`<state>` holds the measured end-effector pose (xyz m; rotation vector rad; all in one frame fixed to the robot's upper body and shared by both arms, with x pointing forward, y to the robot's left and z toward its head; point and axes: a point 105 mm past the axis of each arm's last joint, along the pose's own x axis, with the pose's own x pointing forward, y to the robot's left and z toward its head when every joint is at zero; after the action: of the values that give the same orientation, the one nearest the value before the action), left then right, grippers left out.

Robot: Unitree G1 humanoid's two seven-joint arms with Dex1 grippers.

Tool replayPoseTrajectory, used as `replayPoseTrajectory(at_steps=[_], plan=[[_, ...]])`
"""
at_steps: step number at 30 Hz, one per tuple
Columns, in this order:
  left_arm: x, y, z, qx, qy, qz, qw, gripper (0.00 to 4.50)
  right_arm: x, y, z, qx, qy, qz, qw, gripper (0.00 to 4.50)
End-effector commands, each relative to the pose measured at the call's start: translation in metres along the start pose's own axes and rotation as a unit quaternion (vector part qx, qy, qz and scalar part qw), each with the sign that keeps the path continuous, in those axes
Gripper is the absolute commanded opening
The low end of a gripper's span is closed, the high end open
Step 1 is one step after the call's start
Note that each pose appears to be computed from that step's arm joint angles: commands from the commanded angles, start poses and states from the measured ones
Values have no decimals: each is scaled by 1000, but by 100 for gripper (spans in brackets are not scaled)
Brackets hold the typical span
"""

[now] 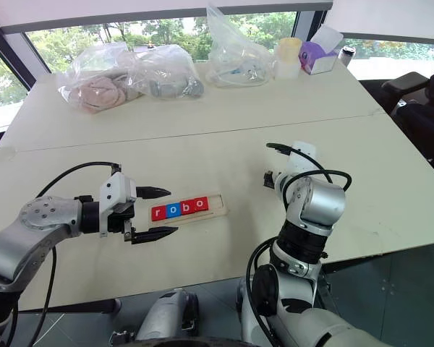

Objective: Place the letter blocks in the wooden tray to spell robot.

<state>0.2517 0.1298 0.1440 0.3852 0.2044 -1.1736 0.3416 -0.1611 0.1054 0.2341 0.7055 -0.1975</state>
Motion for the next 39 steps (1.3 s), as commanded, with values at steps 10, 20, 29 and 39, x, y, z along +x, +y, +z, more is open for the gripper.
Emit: replayPoseTrajectory(at_steps=[10, 20, 29, 39], plan=[[-2, -1, 7, 20, -8, 9, 1000, 450, 10, 37, -51, -43, 93, 95, 990, 113], [-3, 2, 5, 22, -6, 9, 1000, 450, -18, 42, -49, -126, 41, 217, 967, 113], [-2, 4, 7, 26, -6, -2, 1000, 450, -39, 45, -51, -201, 73, 276, 937, 113], [-2, 2, 7, 24, -4, -4, 1000, 450, -46, 40, -49, -218, 96, 231, 943, 113]])
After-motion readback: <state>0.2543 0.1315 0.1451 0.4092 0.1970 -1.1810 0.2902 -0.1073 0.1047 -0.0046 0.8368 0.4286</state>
